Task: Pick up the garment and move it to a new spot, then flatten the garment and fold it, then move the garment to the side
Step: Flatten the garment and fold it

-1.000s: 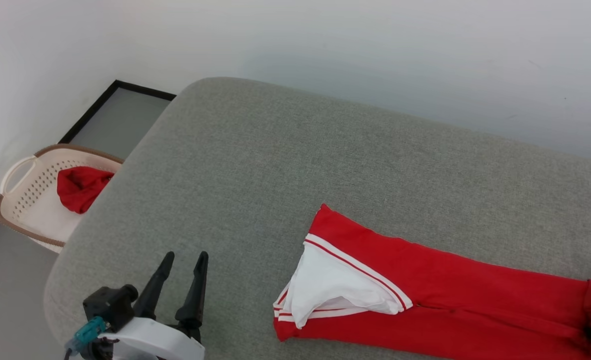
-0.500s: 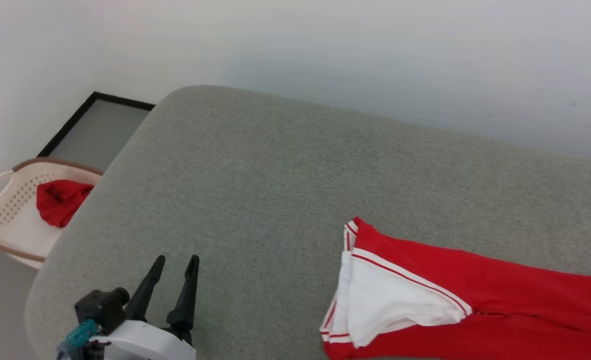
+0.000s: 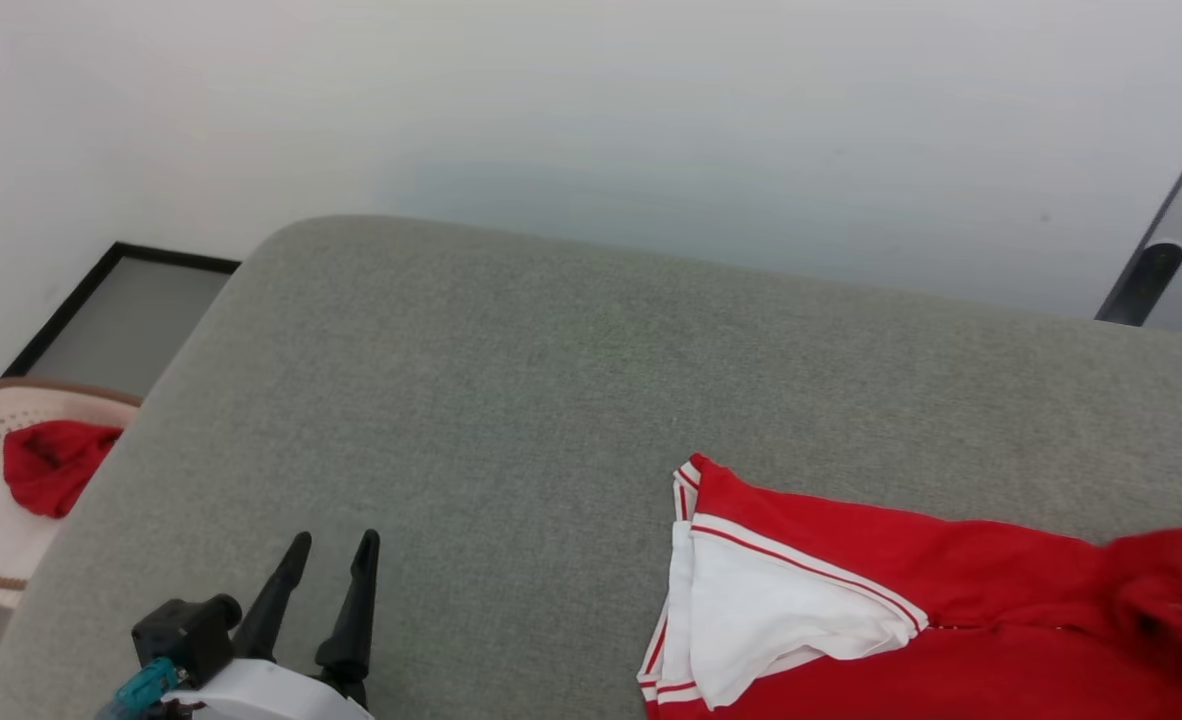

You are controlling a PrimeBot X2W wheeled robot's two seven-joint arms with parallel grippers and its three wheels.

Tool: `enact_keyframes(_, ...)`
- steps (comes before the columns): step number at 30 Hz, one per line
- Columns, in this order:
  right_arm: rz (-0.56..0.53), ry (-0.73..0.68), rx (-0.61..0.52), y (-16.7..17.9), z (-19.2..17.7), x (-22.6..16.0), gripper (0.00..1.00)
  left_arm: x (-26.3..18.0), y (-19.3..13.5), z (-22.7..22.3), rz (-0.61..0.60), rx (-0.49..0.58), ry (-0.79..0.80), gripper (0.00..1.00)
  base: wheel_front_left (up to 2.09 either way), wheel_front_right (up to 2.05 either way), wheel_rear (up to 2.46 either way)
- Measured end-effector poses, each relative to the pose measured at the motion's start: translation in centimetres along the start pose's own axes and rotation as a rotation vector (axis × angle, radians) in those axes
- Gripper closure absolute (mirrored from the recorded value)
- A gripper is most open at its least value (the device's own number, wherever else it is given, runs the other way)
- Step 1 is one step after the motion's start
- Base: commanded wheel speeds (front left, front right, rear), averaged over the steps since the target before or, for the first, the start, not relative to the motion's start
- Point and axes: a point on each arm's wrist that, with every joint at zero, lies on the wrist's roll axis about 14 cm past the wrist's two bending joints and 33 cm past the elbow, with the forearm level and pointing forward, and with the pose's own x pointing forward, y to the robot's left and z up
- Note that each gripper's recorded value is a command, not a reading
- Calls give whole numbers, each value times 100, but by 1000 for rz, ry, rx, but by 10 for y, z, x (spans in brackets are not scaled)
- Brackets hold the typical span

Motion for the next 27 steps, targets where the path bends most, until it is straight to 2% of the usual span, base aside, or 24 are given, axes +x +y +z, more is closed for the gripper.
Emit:
enact_keyframes(8,261,-60,-62,94,5,-18,100,0,-7,1,-21,-16,-6,0,0,0,0)
enact_keyframes(13,397,-44,-111,154,-1,-12,100,-2,-9,-3,-17,-28,2,0,0,0,0)
enact_keyframes(18,485,-16,-163,203,-5,-2,100,-1,-9,0,-8,-37,-7,0,0,0,0)
enact_keyframes(27,562,61,-265,266,-25,26,100,-3,-3,-1,32,-58,-4,0,0,0,0)
